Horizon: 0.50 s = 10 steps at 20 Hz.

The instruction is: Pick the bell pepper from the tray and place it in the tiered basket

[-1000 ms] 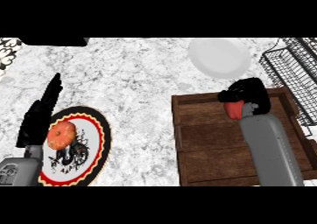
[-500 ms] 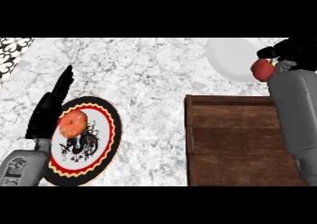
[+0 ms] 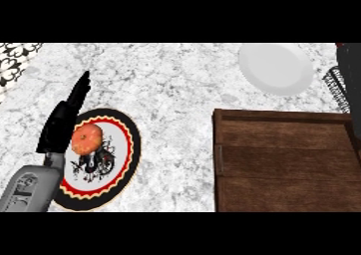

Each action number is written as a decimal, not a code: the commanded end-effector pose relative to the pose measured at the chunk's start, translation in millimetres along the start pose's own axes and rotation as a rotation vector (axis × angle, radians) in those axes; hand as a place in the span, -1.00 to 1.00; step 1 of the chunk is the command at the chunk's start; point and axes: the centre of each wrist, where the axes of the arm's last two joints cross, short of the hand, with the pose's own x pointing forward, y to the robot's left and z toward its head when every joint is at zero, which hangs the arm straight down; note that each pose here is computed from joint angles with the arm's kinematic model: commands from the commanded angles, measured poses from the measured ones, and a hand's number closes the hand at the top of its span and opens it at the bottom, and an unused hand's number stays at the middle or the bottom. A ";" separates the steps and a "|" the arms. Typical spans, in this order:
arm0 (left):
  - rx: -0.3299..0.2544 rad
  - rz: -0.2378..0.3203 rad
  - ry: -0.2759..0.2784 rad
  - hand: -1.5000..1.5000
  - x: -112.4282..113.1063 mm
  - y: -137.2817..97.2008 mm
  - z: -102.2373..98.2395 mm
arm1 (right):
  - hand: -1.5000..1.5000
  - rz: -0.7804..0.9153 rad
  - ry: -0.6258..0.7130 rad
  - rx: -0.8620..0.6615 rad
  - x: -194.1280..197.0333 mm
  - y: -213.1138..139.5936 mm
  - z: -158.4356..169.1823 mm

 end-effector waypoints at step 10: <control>0.013 0.015 0.040 0.00 -5.1 -0.2 -3.3 | 1.00 -0.002 0.211 -0.112 52.6 -42.1 -22.3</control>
